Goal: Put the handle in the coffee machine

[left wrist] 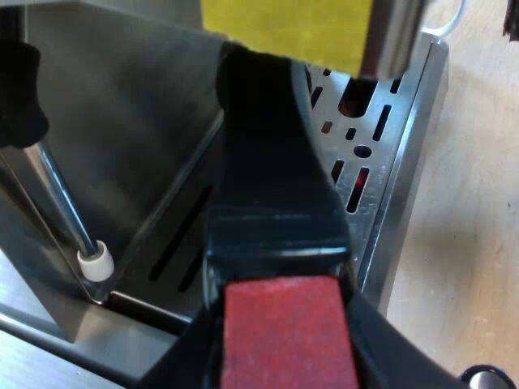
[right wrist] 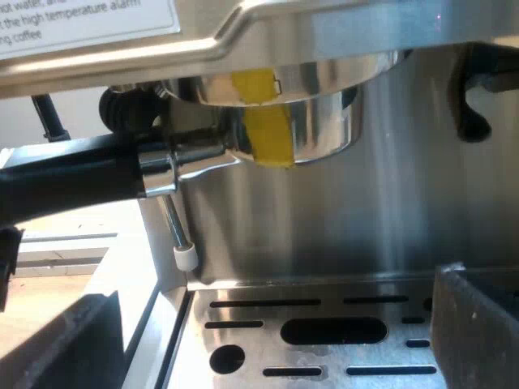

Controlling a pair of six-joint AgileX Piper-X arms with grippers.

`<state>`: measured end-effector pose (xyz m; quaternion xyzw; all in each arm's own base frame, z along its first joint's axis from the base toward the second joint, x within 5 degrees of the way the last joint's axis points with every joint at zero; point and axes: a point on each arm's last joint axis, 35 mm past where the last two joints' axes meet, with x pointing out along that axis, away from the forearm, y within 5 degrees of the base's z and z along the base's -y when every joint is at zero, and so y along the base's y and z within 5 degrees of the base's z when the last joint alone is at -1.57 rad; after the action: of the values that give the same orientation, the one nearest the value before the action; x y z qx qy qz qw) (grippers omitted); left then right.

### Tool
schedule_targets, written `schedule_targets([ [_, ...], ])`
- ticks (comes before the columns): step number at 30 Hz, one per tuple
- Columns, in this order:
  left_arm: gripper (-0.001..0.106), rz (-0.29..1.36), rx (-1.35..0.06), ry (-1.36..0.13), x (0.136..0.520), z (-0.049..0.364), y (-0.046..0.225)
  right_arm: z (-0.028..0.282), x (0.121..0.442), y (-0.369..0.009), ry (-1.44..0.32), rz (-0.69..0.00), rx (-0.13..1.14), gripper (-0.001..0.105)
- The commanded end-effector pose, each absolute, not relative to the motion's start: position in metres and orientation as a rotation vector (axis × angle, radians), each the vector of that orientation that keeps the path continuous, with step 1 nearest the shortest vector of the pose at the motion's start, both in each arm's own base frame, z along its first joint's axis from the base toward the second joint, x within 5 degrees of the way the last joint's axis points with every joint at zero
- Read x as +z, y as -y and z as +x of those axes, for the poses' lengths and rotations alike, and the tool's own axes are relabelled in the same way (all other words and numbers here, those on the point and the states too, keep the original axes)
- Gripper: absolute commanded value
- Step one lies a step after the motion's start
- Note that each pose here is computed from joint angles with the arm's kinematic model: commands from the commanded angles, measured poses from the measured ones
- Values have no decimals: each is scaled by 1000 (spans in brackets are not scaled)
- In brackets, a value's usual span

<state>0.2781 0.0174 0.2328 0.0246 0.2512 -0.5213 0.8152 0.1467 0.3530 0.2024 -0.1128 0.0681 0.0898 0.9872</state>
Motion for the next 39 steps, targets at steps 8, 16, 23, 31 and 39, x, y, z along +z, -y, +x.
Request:
schedule_targets([
  [8, 0, 16, -1232, -346, 250, 277, -15, 163, 203, -346, -138, -235, 127, 78],
  [16, 0, -109, -1220, -332, 243, 279, -30, 163, 203, -346, -139, -235, 126, 78],
  [23, 0, -139, -1225, -325, 238, 281, -33, 163, 203, -346, -138, -235, 127, 78],
  [31, 0, -85, -1224, -309, 237, 281, -33, 169, 196, -338, -151, -249, 108, 78],
  [39, 0, -85, -1224, -309, 237, 281, -33, 184, 190, -334, -181, -297, 190, 62],
])
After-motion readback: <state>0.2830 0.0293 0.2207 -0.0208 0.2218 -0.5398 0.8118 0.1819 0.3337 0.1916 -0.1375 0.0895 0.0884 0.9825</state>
